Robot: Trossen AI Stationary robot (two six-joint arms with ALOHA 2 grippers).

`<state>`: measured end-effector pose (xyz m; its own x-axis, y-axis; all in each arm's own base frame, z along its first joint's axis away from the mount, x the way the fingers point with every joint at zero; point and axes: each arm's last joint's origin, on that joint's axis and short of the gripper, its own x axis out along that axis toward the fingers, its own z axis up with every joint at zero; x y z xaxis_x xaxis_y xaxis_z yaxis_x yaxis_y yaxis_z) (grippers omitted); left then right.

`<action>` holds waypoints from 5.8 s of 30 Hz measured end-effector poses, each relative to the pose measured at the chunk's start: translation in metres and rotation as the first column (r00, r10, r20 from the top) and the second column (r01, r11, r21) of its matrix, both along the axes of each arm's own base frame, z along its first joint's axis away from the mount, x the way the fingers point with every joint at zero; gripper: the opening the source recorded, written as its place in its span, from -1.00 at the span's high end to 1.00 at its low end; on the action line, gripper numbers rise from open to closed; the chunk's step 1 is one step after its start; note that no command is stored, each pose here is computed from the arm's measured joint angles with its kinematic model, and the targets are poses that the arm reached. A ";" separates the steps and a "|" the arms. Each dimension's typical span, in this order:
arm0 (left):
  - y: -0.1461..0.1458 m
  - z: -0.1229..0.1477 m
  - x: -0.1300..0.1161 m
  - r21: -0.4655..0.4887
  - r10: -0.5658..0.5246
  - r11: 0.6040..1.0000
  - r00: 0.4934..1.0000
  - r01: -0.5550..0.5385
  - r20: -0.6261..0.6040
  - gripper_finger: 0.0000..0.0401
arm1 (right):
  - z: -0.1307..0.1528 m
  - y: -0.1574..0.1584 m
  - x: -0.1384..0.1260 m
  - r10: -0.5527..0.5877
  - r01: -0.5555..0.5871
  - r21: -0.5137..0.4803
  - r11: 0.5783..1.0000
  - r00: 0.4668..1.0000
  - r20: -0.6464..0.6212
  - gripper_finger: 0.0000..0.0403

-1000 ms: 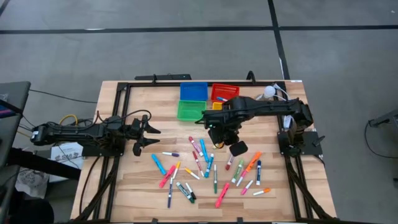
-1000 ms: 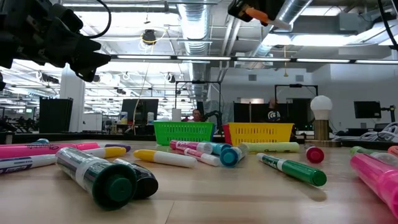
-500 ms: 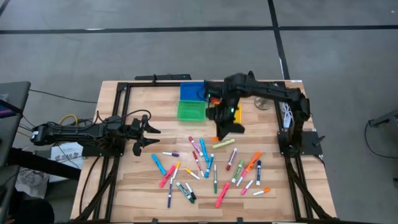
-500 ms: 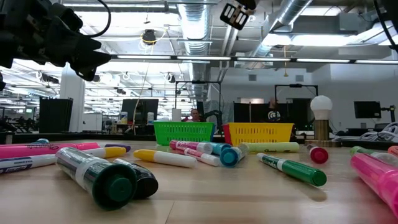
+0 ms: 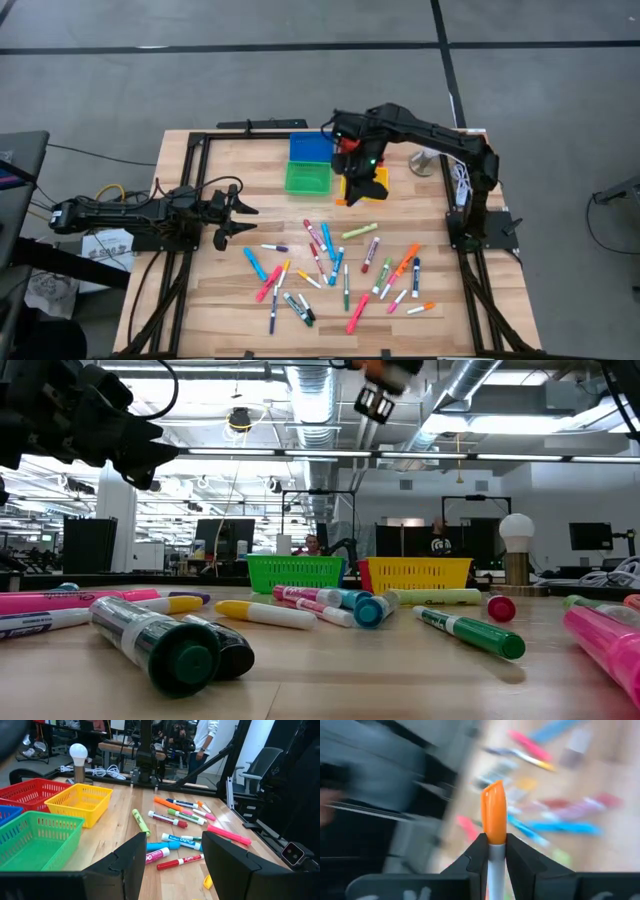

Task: Pick & Place Markers
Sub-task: Put the top orange pen into the red basket, then put the purple pen into the red basket

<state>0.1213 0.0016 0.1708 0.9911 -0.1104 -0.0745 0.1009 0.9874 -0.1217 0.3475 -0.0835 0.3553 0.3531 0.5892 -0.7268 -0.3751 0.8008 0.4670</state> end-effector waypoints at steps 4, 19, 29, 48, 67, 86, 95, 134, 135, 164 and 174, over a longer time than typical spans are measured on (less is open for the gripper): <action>0.000 0.000 0.000 0.000 0.001 1.000 1.000 -0.001 0.002 0.05 | -0.006 -0.003 0.006 -0.081 0.061 -0.346 0.936 0.996 -0.043 0.76; 0.000 0.000 0.000 0.000 0.000 1.000 1.000 0.000 0.003 0.05 | -0.032 -0.063 0.003 -0.299 0.142 -0.749 0.647 0.951 -0.078 0.76; 0.000 0.000 0.000 0.001 0.000 1.000 1.000 0.000 0.003 0.05 | -0.062 -0.121 -0.022 -0.434 0.260 -0.703 0.662 0.898 -0.076 0.76; 0.000 0.000 0.000 0.001 0.001 1.000 1.000 -0.001 0.003 0.05 | -0.135 -0.149 -0.039 -0.510 0.381 -0.635 0.672 0.860 -0.025 0.76; 0.000 0.000 0.000 0.001 0.001 1.000 1.000 -0.001 0.003 0.05 | -0.187 -0.157 -0.039 -0.548 0.367 -0.618 0.695 0.827 -0.125 0.76; 0.000 0.000 0.000 0.001 0.001 1.000 1.000 -0.001 0.003 0.05 | -0.187 -0.156 -0.038 -0.537 0.355 -0.619 0.701 0.833 -0.130 0.52; 0.000 0.000 0.000 0.001 0.001 1.000 1.000 -0.001 0.002 0.05 | -0.171 -0.148 -0.031 -0.535 0.364 -0.619 0.696 0.838 -0.109 0.45; 0.000 0.000 0.000 0.037 0.002 0.999 1.000 -0.002 0.005 0.05 | 0.003 0.063 -0.036 -0.219 0.201 -0.293 0.935 0.975 -0.029 0.47; 0.000 0.000 0.000 0.045 0.001 0.999 1.000 -0.001 0.006 0.05 | 0.004 0.069 -0.036 -0.210 0.192 -0.289 0.938 0.977 -0.032 0.47; 0.000 0.000 0.000 0.061 0.000 0.998 1.000 -0.001 0.008 0.05 | -0.101 0.189 -0.050 -0.056 -0.017 -0.317 0.948 0.974 -0.220 0.47; 0.000 0.001 0.000 0.061 0.000 0.998 1.000 -0.001 0.012 0.05 | -0.089 0.212 -0.028 -0.100 0.114 -0.226 0.967 0.992 0.072 0.47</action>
